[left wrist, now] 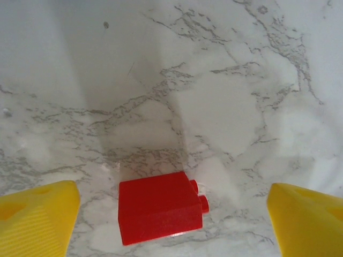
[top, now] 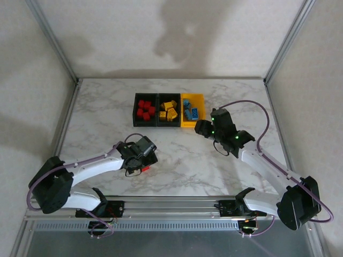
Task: Sort the legos into containers by color
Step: Pick up the lego from the middle-left of the table.
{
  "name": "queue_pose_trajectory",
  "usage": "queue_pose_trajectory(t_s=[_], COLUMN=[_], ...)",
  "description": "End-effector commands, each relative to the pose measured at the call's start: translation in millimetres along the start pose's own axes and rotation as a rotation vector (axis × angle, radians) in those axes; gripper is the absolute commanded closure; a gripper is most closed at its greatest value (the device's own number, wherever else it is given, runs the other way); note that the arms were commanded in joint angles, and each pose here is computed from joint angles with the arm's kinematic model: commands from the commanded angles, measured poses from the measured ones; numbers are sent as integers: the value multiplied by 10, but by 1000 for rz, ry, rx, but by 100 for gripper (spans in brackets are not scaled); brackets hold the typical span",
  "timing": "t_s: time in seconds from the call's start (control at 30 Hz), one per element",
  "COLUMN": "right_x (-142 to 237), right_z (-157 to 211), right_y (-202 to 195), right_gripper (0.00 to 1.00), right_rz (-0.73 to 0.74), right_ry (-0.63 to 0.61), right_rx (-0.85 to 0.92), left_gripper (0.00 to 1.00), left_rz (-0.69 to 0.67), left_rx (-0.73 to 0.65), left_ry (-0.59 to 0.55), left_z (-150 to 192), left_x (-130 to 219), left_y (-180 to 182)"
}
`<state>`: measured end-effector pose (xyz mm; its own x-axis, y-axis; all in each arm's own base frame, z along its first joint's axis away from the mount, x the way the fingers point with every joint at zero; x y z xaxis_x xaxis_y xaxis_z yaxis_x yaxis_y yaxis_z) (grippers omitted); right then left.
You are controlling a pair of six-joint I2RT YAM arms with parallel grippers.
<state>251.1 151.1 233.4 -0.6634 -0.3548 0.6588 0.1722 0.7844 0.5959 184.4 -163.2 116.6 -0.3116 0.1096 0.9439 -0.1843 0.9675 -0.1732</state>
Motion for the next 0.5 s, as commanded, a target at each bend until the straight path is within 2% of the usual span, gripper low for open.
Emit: queue_pose_trajectory(t_s=[0.0,0.13,0.27,0.4,0.47], right_x=[24,36,15,-15,-19], right_z=[27,29,49,57,54], right_y=[-59,-74,-104,-106,-100], right_gripper=[43,43,43,43,43], right_rz=[16,23,31,33,32], right_ry=[-2,-6,-4,3,4], right_rx=[-16,-17,-20,-21,-21], left_gripper=[15,20,28,55,63], left_rz=[-33,-53,-34,-33,-34], left_rx=[4,-26,-30,-44,-50], left_ry=[-2,28,42,44,37], left_z=[-5,35,62,75,57], left_x=[-95,-174,-189,-191,-180], left_y=[-20,-54,-75,-90,-103])
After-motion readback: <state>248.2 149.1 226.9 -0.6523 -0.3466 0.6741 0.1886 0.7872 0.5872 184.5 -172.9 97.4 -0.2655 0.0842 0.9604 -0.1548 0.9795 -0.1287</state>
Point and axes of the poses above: each hand's point on the last joint's axis, 136 mm out from that joint toward the fingers, its own x axis back along the fingers, its own y axis along the line the jaws close on, z = x × y, the point moved 8 cm from there along x, back along the fingers, and after that the axes turned 15 degrees about -x, right-handed, at the moved point
